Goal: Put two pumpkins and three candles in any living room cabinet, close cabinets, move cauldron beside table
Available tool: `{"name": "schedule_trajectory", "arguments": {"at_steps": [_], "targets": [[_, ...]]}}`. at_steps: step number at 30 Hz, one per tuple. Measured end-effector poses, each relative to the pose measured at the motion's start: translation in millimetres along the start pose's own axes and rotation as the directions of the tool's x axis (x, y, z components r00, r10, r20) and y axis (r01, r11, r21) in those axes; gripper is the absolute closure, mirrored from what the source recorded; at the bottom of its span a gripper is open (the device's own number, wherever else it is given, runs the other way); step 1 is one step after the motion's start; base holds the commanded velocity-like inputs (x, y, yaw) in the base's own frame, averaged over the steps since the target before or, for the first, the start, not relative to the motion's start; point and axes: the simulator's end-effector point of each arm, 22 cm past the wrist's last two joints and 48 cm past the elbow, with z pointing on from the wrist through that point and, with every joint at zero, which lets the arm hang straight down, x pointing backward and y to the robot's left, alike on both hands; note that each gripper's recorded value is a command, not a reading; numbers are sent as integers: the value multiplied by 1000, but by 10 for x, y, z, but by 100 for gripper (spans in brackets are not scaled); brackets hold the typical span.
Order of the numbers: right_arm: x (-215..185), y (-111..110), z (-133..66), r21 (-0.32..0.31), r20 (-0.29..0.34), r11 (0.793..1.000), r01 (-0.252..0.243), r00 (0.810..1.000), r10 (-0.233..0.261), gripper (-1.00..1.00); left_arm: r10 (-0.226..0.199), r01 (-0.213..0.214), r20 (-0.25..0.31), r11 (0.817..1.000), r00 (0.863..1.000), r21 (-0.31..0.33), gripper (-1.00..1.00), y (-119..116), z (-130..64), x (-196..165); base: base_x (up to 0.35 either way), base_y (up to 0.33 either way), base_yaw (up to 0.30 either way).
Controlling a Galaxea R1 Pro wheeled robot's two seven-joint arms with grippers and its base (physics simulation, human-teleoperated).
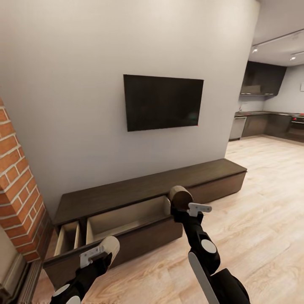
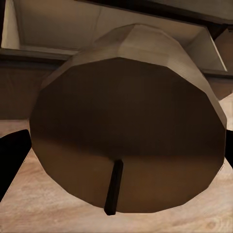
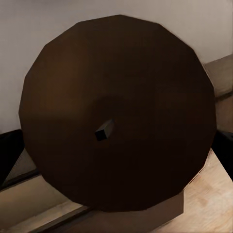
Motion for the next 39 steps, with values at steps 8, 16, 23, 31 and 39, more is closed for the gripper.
{"name": "schedule_trajectory", "arguments": {"at_steps": [8, 16, 23, 31, 39], "targets": [[20, 4, 3, -2, -5, 1000, 0, 1000, -1, 100, 1, -1, 1, 1000, 1000, 0, 100, -1, -1, -3, 0, 0, 272], [41, 7, 5, -2, -10, 1000, 2, 1000, -2, 100, 0, 0, 2, 1000, 1000, 0, 100, -2, -2, -8, 0, 0, 275], [68, 99, -14, -22, -14, 1000, 9, 1000, -9, 100, 0, 0, 4, 1000, 1000, 3, 100, -14, -5, -16, 0, 0, 266], [87, 146, -24, -31, -18, 999, 12, 1000, -13, 100, -4, 4, 28, 1000, 1000, -5, 100, -82, -79, -152, 0, 0, 48], [303, 333, 168, -46, -139, 998, 49, 989, -55, 100, 26, -31, -103, 999, 994, -42, 100, -566, -5, -384, 0, 0, 1]]}}
